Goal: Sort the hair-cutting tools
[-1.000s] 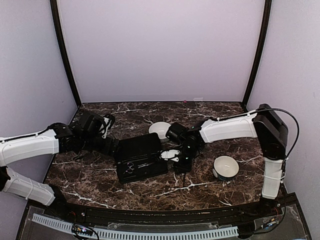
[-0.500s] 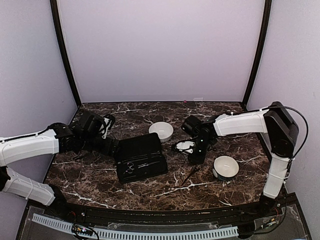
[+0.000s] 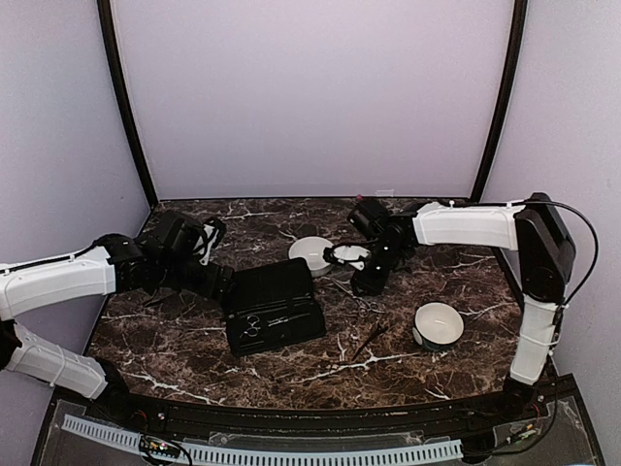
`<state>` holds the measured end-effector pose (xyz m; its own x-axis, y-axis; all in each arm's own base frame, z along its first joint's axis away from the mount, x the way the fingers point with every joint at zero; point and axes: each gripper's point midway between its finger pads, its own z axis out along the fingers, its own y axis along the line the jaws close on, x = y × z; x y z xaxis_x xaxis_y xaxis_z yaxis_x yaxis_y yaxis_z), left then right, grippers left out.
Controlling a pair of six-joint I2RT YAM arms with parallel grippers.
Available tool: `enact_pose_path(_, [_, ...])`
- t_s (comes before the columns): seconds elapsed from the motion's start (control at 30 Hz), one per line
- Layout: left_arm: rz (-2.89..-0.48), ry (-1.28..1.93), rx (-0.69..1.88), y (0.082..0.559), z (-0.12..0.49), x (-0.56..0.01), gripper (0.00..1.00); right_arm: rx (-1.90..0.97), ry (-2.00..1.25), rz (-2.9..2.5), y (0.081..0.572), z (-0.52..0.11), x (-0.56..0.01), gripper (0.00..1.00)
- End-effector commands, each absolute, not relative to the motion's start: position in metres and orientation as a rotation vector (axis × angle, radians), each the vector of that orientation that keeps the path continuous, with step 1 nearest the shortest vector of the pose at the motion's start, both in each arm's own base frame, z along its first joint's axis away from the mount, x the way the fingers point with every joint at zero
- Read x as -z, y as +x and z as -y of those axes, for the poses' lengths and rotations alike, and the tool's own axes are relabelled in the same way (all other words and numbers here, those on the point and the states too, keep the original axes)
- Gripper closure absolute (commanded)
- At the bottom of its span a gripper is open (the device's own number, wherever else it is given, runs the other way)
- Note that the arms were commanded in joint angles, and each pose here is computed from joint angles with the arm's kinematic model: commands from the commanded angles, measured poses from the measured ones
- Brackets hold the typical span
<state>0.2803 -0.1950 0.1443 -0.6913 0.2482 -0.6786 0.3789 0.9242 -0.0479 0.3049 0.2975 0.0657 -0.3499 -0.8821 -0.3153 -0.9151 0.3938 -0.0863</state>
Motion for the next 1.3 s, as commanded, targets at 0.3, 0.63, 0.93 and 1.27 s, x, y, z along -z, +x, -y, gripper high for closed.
enact_pose_path(0.3, [-2.350, 0.415, 0.277, 0.276, 0.193, -0.164, 0.17, -0.171, -1.461, -2.472, 0.324, -0.317, -0.028, 0.62])
enact_pose_path(0.63, [-2.361, 0.422, 0.265, 0.276, 0.193, -0.157, 0.17, -0.146, -1.480, -2.531, 0.316, -0.308, -0.006, 0.78])
enact_pose_path(0.93, [-2.332, 0.391, 0.036, 0.290, 0.163, -0.152, 0.12, -0.161, -1.531, -2.483, 0.307, -0.303, -0.024, 1.00])
enact_pose_path(1.27, [-2.244, 0.712, 0.159, 0.298, 0.197, -0.152, 0.16, -0.326, -1.653, -2.271, 0.286, -0.312, -0.085, 1.00])
